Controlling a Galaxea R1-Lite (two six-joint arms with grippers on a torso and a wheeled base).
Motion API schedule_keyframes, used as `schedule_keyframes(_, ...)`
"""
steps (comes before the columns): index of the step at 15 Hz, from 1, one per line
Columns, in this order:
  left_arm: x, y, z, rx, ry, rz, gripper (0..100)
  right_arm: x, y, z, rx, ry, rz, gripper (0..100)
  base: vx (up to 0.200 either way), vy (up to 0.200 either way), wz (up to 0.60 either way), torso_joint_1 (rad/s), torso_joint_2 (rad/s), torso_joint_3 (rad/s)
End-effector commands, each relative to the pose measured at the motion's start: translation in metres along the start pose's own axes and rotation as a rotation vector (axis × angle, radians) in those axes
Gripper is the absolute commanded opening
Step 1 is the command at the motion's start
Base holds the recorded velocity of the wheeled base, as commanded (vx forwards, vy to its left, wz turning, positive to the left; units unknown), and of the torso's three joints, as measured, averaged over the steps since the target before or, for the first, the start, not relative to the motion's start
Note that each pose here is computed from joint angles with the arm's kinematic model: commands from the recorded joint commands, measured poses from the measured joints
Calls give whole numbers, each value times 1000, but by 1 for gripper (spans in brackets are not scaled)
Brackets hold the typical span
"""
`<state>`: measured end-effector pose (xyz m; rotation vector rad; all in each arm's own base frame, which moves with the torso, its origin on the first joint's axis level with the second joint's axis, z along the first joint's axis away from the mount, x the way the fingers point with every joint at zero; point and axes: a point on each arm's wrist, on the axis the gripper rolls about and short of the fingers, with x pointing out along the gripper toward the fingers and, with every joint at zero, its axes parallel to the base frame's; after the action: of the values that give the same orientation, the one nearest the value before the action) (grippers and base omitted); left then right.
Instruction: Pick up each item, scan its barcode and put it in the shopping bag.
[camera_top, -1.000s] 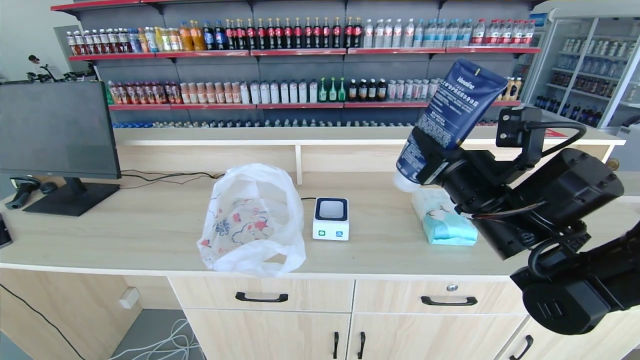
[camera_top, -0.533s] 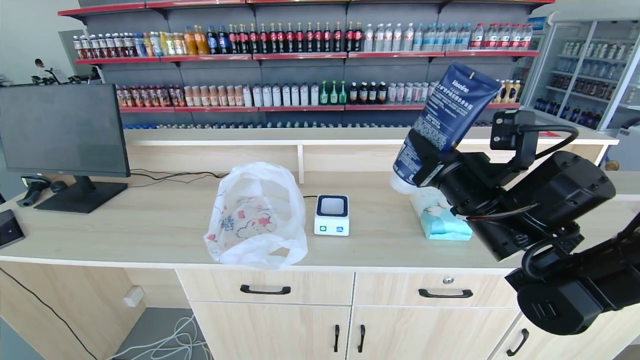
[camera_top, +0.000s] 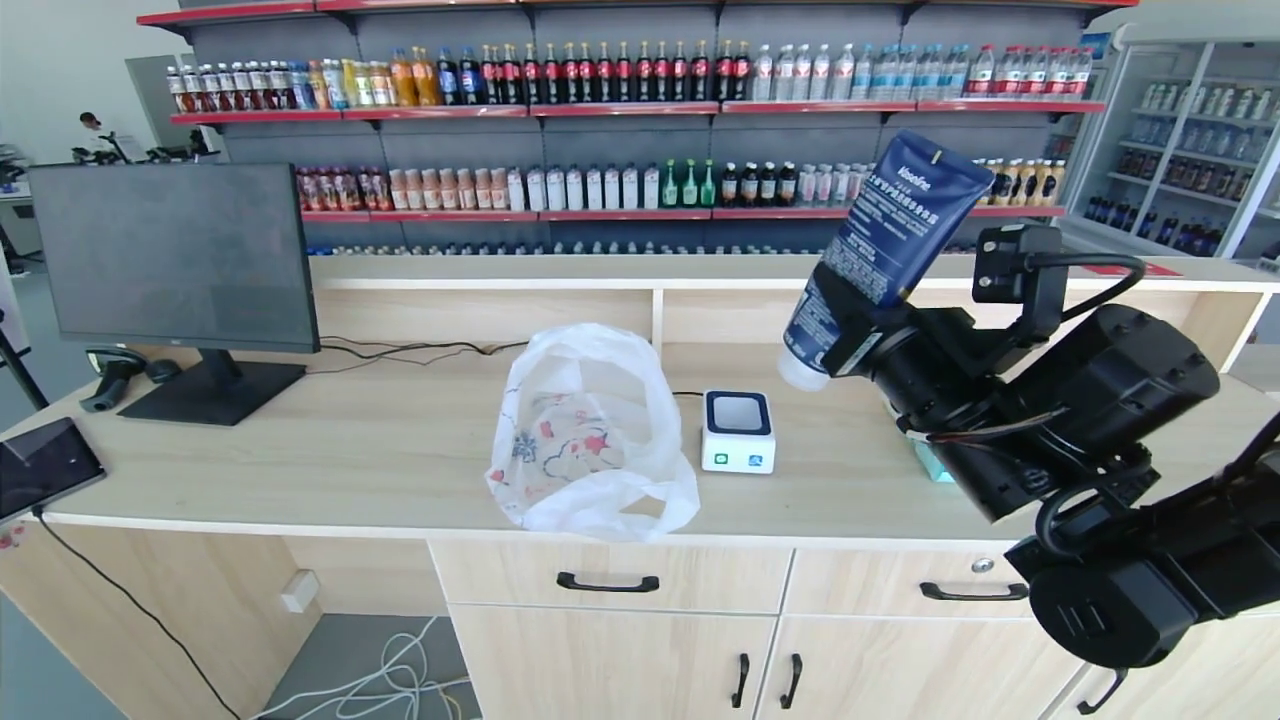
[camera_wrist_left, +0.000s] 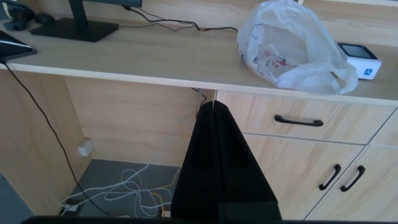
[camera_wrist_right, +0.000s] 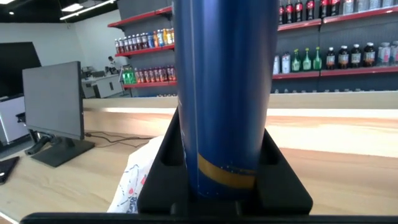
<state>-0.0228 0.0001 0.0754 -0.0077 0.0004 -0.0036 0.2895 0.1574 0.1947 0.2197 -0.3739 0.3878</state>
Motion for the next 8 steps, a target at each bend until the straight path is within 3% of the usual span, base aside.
schedule_keyframes(1,0,0,0,-2,0,1,0,0,0,-2,-1,4,0,0,0,0,0,0,0,0)
schedule_keyframes(4,0,0,0,-2,0,1,0,-4,0,-9,-34,34,4,0,0,0,0,0,0,0)
schedule_keyframes(8,0,0,0,3,0,-1,0,-6,-9,-44,-132,148,97,0,0,0,0,0,0,0)
